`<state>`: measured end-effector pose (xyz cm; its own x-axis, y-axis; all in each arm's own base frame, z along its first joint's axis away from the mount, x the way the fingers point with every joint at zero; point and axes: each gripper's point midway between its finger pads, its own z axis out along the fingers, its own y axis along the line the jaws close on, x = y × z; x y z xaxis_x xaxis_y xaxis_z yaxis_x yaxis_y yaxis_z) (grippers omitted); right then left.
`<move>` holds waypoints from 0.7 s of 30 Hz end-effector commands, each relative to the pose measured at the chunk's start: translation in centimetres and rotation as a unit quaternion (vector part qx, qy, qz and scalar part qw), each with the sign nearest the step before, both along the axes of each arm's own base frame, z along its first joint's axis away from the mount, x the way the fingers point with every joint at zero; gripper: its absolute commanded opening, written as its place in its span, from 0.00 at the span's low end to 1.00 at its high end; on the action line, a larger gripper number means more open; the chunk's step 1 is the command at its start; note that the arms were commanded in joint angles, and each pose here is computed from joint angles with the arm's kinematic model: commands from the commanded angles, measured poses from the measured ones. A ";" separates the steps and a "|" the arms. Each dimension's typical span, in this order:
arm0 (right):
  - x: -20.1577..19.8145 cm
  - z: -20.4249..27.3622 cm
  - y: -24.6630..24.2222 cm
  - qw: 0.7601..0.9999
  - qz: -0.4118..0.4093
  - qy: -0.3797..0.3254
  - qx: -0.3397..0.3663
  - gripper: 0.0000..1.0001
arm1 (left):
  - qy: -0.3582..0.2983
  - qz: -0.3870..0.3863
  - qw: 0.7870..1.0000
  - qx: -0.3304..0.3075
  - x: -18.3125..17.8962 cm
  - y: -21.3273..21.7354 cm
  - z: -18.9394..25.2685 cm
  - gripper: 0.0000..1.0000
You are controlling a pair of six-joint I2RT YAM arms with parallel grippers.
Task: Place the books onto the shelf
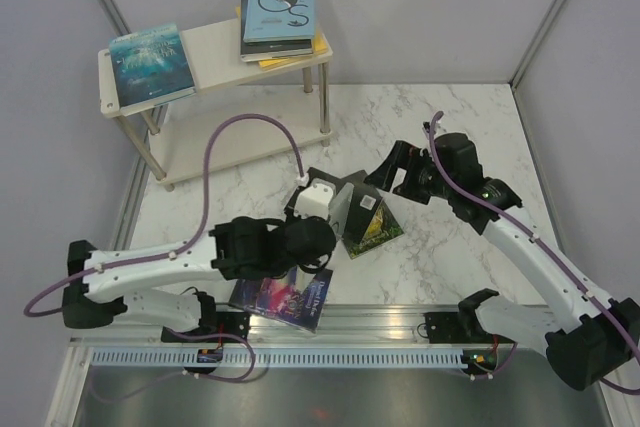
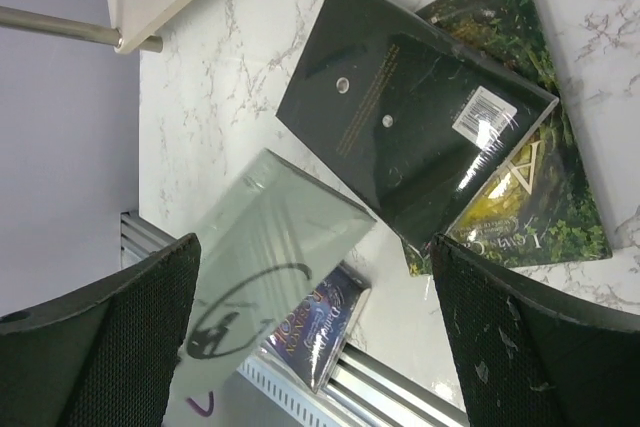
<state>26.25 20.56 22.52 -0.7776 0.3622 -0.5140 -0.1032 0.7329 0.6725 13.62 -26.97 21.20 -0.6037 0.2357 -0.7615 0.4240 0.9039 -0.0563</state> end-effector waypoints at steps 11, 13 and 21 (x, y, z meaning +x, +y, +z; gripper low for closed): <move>-1.9 1.1 0.6 0.997 0.032 -0.038 0.058 0.98 | -0.092 -0.053 0.958 -0.265 4.5 2.5 15.5 0.02; -2.1 0.8 0.6 0.997 0.033 -0.037 0.062 0.98 | -0.117 -0.039 0.951 -0.283 4.9 3.7 17.7 0.02; -2.5 0.6 1.0 0.995 0.041 -0.036 0.081 0.98 | -0.216 0.027 0.923 -0.318 7.2 7.3 24.0 0.02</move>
<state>23.66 21.12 21.37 -0.7927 0.3671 -0.4867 -0.1579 0.6475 0.7455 19.36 -20.21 35.82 -0.4276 -0.1763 -0.8866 0.4329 0.8210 -0.3721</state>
